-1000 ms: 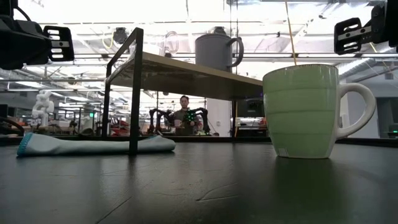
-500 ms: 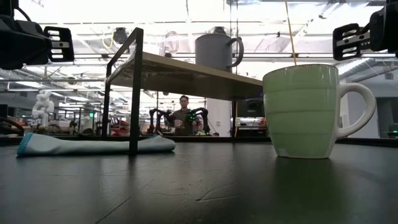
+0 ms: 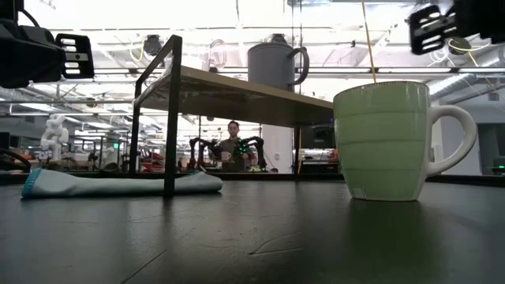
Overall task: Stack small to large cups/mugs on shelf
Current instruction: Put the green mug on the shelf
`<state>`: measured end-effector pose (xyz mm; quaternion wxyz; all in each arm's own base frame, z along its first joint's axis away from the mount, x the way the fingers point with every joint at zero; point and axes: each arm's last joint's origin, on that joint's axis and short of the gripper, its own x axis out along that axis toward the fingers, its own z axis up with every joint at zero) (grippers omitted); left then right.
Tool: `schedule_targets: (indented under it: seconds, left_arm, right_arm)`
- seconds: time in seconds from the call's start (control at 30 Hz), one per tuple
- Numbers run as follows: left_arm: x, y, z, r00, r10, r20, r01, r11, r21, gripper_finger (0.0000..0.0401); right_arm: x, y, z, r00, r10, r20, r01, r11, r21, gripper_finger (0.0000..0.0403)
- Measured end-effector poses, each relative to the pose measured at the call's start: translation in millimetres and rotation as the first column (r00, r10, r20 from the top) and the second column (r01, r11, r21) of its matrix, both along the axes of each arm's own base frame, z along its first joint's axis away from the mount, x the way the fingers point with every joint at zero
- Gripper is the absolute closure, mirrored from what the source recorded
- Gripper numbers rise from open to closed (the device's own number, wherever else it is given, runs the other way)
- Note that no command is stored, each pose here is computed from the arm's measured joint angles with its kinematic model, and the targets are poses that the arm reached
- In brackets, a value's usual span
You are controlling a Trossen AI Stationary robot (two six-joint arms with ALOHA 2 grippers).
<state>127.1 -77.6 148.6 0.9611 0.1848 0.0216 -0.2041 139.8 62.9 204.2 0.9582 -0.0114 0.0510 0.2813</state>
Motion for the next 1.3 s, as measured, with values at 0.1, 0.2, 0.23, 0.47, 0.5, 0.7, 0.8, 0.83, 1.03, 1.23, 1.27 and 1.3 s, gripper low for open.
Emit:
schedule_targets:
  seconds: [0.1,0.2,0.23,0.47,0.5,0.7,0.8,0.83,1.03,1.23,1.27,1.3]
  left_arm:
    - [0.0,0.1,0.0,1.000,0.001,-0.002,-0.001,1.000,-0.004,0.0375]
    - [0.0,0.0,0.0,1.000,0.001,-0.002,-0.001,1.000,-0.004,0.0375]
    - [0.0,0.1,0.0,1.000,0.001,-0.002,-0.001,1.000,-0.003,0.0375]
    - [0.1,0.0,0.0,1.000,0.001,-0.003,-0.001,1.000,-0.006,0.0375]
    - [0.0,0.0,-0.1,1.000,0.001,-0.004,-0.001,1.000,-0.006,0.0375]
    - [0.0,0.1,-0.1,1.000,0.002,-0.006,-0.002,1.000,-0.012,0.0375]
    - [0.0,0.0,0.0,1.000,0.002,-0.006,-0.002,1.000,-0.013,0.0375]
    - [0.0,0.1,-0.1,1.000,0.002,-0.006,-0.002,1.000,-0.013,0.0375]
    - [0.0,0.0,0.0,1.000,0.003,-0.008,-0.003,1.000,-0.017,0.0375]
    - [0.0,0.1,-0.4,1.000,0.004,-0.014,-0.004,1.000,-0.021,0.0375]
    - [0.0,0.1,-0.7,1.000,0.004,-0.016,-0.004,1.000,-0.019,0.0375]
    - [-0.1,0.1,-0.8,1.000,0.004,-0.017,-0.004,1.000,-0.019,0.0375]
  right_arm:
    - [11.9,2.9,16.8,0.998,-0.059,-0.035,0.059,0.998,-0.014,0.0403]
    - [22.9,6.4,29.8,0.993,-0.068,-0.101,0.066,0.998,-0.018,0.0403]
    - [27.0,7.5,33.2,0.989,-0.074,-0.129,0.072,0.997,-0.018,0.0403]
    - [53.1,14.1,56.3,0.948,-0.166,-0.270,0.150,0.986,-0.078,0.0403]
    - [56.9,14.0,59.0,0.939,-0.180,-0.292,0.163,0.983,-0.082,0.0403]
    - [74.2,7.0,71.3,0.860,-0.257,-0.442,0.246,0.966,-0.084,0.0403]
    - [82.4,2.8,77.2,0.823,-0.290,-0.489,0.280,0.955,-0.094,0.0403]
    - [84.3,1.5,77.6,0.808,-0.299,-0.508,0.286,0.952,-0.106,0.0403]
    - [92.5,-8.5,74.7,0.710,-0.356,-0.608,0.314,0.932,-0.179,0.0403]
    - [94.9,-12.8,71.5,0.669,-0.331,-0.666,0.321,0.936,-0.142,0.0394]
    - [95.6,-13.8,71.1,0.659,-0.333,-0.674,0.337,0.932,-0.131,0.0390]
    - [96.8,-15.1,70.3,0.649,-0.338,-0.682,0.352,0.928,-0.125,0.0385]
